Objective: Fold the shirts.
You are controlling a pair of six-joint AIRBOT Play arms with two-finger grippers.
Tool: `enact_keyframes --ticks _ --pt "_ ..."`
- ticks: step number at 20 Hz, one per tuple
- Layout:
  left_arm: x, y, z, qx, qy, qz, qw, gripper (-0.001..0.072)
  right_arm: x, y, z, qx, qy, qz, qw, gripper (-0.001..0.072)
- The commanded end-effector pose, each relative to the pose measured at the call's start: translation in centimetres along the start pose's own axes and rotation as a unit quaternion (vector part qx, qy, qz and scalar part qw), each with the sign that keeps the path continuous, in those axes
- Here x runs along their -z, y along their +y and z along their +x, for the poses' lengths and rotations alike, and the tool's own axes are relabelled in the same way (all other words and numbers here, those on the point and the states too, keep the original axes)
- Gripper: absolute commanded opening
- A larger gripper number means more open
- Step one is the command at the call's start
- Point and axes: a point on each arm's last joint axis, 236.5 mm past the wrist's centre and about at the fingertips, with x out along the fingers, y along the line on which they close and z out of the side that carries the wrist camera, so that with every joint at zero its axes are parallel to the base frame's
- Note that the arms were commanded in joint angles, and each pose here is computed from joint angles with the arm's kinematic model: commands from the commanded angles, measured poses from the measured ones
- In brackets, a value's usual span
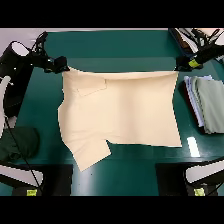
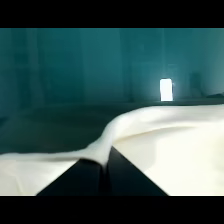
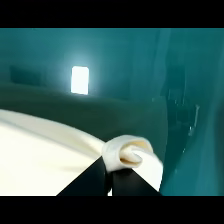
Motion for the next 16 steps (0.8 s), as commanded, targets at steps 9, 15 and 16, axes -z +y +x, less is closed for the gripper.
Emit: enact_keyframes --ticks 9,15,16 --pt "11.0 2.9 1.2 0.013 0.192 0.018 0.981 0.0025 9.3 -2.4 2.1 0.006 0.081 0.031 0.996 0.002" --pt "14.9 3.3 2.2 0.021 0.235 -0.036 0.971 0.0557 12.7 -0.2 4.7 -0.001 0.117 0.029 0.993 0.0335" --pt "15.0 3.3 1.4 0.016 0.239 -0.038 0.97 0.0536 12.9 -0.1 4.1 -0.002 0.119 0.027 0.992 0.0354"
